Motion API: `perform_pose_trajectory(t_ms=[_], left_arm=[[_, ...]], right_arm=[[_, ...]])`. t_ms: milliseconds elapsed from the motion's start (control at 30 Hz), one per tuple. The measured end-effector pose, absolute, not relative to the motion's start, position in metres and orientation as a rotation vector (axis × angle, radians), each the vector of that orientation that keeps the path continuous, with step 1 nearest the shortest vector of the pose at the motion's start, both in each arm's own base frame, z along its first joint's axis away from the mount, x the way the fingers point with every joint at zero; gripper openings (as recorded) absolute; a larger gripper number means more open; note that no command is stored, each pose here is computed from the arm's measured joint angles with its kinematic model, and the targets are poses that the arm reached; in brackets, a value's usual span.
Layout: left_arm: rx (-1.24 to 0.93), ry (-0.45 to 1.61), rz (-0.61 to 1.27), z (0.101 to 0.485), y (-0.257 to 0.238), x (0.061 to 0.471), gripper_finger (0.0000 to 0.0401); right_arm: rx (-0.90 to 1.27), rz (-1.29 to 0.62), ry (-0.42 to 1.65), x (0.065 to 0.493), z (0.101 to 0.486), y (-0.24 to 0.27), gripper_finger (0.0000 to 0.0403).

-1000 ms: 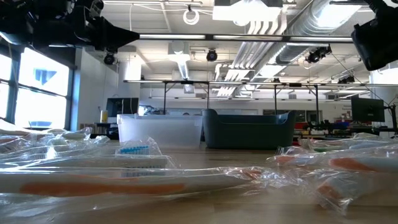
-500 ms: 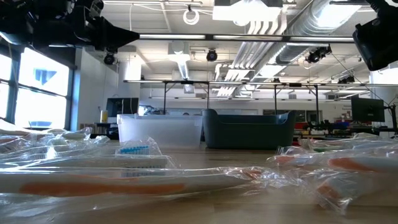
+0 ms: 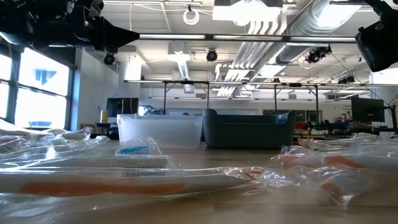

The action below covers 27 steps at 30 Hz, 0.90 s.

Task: Pick & Place Toothbrushes
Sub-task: Put the blue toothbrush into the white bin

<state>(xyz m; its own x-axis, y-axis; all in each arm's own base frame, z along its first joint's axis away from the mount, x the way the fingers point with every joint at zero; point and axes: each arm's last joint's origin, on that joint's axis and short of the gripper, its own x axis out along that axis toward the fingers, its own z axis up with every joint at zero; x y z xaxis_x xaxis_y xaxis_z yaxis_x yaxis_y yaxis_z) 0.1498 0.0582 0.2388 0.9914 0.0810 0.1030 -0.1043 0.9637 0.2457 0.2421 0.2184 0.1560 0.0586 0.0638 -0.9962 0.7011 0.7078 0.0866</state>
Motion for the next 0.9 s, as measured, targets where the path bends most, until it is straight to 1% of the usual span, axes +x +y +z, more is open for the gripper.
perform_pose_trajectory(t_ms=[167, 467, 733, 900], left_arm=[[0.253, -0.092, 0.094, 0.239, 0.058, 0.15, 0.0001], [0.253, -0.09, 0.095, 0.239, 0.058, 0.15, 0.0001], [0.255, -0.096, 0.099, 0.239, 0.058, 0.15, 0.0001], [0.254, -0.094, 0.098, 0.239, 0.058, 0.15, 0.0001]], right_arm=[[0.696, -0.532, 1.461, 0.239, 0.171, 0.212, 0.0009], [0.72, -0.527, 1.321, 0.228, 0.219, 0.188, 0.0009], [0.58, -0.566, 1.256, 0.217, 0.244, 0.157, 0.0009], [0.48, -0.544, 1.215, 0.221, 0.252, 0.138, 0.0009]])
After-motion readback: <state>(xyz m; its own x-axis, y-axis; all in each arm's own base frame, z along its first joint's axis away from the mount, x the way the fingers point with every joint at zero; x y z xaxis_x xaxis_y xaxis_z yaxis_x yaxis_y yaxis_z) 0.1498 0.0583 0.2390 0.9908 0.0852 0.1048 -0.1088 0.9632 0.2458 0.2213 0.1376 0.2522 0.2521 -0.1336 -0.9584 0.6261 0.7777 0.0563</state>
